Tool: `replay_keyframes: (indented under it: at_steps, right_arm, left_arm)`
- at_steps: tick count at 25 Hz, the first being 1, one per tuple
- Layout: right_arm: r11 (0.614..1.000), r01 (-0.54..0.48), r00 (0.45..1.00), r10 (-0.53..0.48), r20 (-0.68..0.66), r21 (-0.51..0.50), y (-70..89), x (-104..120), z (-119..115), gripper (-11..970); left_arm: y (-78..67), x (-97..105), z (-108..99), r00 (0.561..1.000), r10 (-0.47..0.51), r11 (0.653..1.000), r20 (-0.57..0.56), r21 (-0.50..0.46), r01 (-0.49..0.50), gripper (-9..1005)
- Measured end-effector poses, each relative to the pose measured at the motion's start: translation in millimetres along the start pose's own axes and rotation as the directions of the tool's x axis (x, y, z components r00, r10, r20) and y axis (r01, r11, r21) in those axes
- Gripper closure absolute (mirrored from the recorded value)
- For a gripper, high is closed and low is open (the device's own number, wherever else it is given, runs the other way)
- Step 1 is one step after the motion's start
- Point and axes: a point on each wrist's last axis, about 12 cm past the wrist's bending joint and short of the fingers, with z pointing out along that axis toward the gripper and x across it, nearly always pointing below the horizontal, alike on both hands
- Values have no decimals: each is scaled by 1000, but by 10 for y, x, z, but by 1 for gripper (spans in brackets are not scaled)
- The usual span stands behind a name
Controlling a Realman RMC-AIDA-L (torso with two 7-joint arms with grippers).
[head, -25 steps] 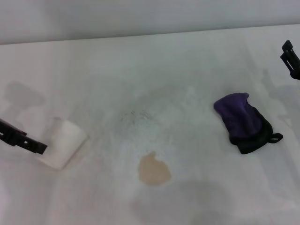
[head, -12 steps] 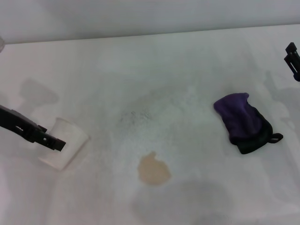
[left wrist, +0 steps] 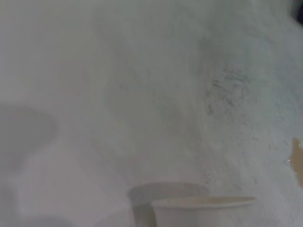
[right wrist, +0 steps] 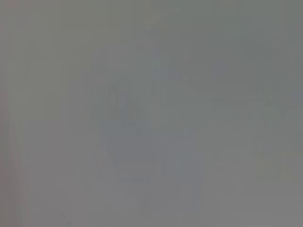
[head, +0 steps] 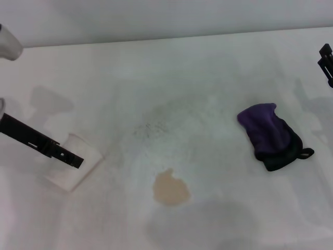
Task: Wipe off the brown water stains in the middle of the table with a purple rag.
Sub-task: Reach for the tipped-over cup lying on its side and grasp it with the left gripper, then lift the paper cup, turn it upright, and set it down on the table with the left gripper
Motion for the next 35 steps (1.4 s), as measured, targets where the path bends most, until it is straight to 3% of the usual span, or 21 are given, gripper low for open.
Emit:
replay_keyframes:
  at_steps: [13, 35]
  right_arm:
    - [1000, 14, 1000, -14, 8, 3, -40, -17, -23, 98]
    - [999, 51, 998, -51, 34, 13, -124, -106, 94, 99]
  left_arm:
    - [11, -45, 143, 998, -59, 998, 6, -31, 59, 136]
    - [-78, -182, 362, 1000, 14, 1000, 16, -18, -14, 137]
